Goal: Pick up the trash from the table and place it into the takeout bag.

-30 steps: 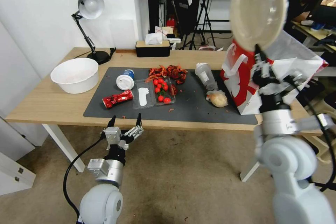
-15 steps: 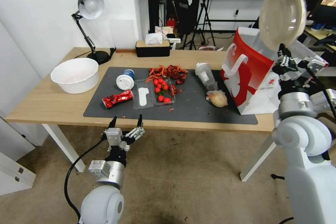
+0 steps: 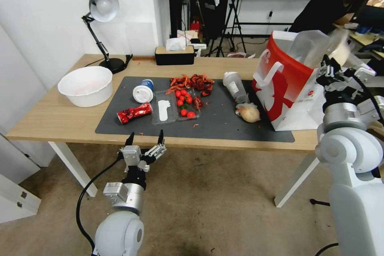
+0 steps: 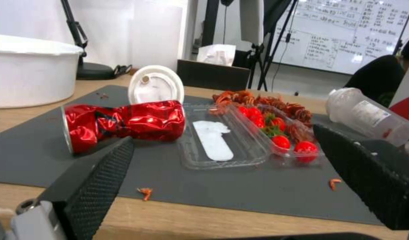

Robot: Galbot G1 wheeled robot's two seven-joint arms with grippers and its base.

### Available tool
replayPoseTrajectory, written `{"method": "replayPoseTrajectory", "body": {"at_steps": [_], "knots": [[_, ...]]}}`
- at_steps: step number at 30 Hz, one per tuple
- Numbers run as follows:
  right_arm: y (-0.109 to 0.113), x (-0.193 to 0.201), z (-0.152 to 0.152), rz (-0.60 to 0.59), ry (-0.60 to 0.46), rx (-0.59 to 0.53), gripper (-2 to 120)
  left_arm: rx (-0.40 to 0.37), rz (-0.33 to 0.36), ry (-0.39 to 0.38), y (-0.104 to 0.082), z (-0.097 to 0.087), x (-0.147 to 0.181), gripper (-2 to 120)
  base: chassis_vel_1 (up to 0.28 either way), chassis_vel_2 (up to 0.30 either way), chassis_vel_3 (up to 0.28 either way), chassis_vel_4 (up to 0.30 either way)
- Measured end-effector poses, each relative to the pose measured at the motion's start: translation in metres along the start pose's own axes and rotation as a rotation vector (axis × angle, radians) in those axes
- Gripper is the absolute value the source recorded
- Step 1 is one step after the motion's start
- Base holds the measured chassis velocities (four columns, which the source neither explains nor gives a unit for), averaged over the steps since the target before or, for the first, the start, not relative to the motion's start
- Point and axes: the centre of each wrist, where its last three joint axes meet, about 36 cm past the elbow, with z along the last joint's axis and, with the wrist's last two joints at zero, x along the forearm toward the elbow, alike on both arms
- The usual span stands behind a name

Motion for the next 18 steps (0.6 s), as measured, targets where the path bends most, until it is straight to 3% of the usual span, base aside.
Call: {"method": "replayPoseTrajectory", "body": {"at_steps": [6, 7, 10, 13, 14, 17, 18], "knots": [[0.0, 0.0, -0.001, -0.002, 0.0, -0.005, 45, 0.001, 0.001, 0.0, -0.001, 0.0, 0.0, 100, 0.0, 0.0, 0.0, 0.0], [0.0, -0.001, -0.002, -0.01, -0.008, -0.018, 64, 0.002, 0.001, -0.001, -0.001, 0.0, -0.001, 100, 0.0, 0.0, 0.0, 0.0], [0.0, -0.001, -0.003, -0.017, -0.013, -0.025, 69, 0.003, 0.001, -0.001, -0.002, 0.0, -0.001, 100, 0.0, 0.0, 0.0, 0.0], [0.0, 0.0, -0.005, -0.052, -0.034, -0.06, 89, 0.005, 0.001, -0.001, -0.002, 0.0, -0.001, 100, 0.0, 0.0, 0.0, 0.0], [0.0, 0.0, -0.005, -0.052, -0.034, -0.06, 89, 0.005, 0.001, -0.001, -0.002, 0.0, -0.001, 100, 0.0, 0.0, 0.0, 0.0], [0.005, 0.008, -0.013, -0.2, -0.097, -0.179, 99, 0.006, 0.002, -0.001, -0.003, 0.0, -0.001, 100, 0.0, 0.0, 0.0, 0.0], [0.005, 0.008, -0.013, -0.2, -0.097, -0.179, 99, 0.006, 0.002, -0.001, -0.003, 0.0, -0.001, 100, 0.0, 0.0, 0.0, 0.0]]}}
